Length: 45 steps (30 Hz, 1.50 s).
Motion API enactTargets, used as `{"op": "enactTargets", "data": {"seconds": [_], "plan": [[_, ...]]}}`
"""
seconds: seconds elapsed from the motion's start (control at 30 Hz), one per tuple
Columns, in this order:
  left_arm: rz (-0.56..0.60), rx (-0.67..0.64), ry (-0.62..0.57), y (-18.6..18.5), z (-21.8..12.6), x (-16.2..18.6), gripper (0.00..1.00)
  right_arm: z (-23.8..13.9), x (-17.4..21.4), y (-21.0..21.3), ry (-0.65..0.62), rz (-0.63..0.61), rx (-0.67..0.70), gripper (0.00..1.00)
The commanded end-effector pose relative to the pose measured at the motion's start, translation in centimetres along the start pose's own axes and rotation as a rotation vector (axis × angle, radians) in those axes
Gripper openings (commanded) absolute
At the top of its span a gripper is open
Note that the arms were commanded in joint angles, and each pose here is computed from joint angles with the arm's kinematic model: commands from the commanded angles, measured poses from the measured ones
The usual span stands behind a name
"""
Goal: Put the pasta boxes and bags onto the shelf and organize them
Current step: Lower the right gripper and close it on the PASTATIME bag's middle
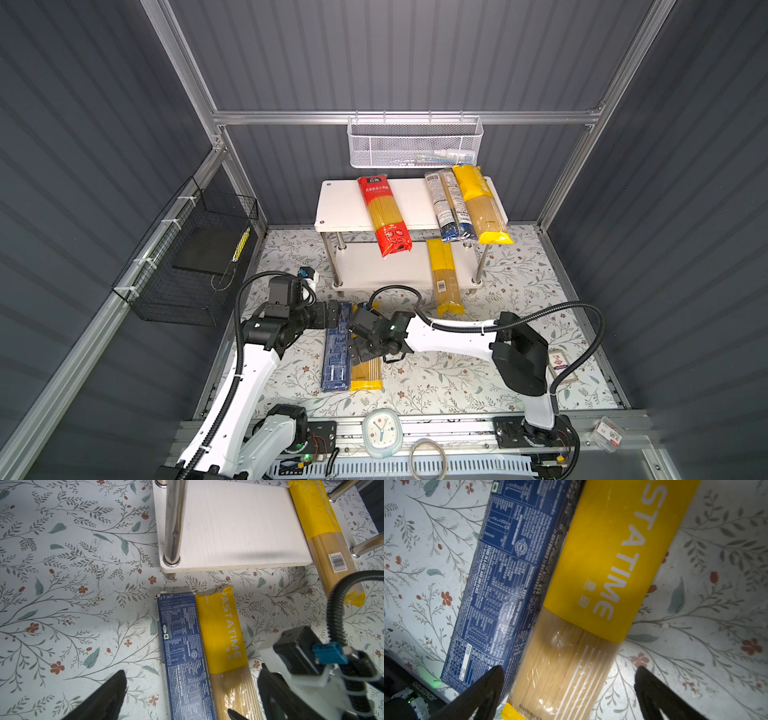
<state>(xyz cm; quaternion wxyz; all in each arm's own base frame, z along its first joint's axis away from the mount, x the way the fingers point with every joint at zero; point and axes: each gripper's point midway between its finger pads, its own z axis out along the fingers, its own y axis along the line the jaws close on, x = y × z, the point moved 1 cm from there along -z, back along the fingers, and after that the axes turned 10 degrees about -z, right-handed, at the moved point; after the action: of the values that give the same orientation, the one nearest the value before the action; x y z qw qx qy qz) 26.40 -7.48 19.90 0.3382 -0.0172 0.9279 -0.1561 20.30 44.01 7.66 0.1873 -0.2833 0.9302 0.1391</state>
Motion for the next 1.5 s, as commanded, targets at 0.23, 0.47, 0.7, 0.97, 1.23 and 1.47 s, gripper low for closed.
{"op": "enactTargets", "data": {"seconds": [0.23,0.47,0.7,0.97,1.23,1.47], "plan": [[0.012,-0.005,0.014,0.0,-0.2,0.5,0.99,1.5,0.4,-1.0,0.05,-0.034,0.087,0.99],[0.011,-0.006,0.019,0.1,-0.1,0.5,0.99,2.4,0.6,-1.0,0.071,-0.037,0.096,0.99],[0.013,-0.004,0.01,0.0,-0.2,0.4,0.99,3.1,1.2,-0.9,0.086,-0.031,0.088,0.99],[0.012,-0.004,0.017,0.0,-0.1,0.5,0.99,4.4,1.6,-1.1,0.12,-0.034,0.105,0.99],[0.011,-0.006,0.012,0.1,-0.2,0.5,0.99,3.9,3.8,-4.0,0.176,-0.006,0.188,0.99],[0.011,-0.006,0.017,0.1,-0.1,0.5,0.99,2.7,5.7,-6.1,0.213,0.019,0.236,0.99]]}}
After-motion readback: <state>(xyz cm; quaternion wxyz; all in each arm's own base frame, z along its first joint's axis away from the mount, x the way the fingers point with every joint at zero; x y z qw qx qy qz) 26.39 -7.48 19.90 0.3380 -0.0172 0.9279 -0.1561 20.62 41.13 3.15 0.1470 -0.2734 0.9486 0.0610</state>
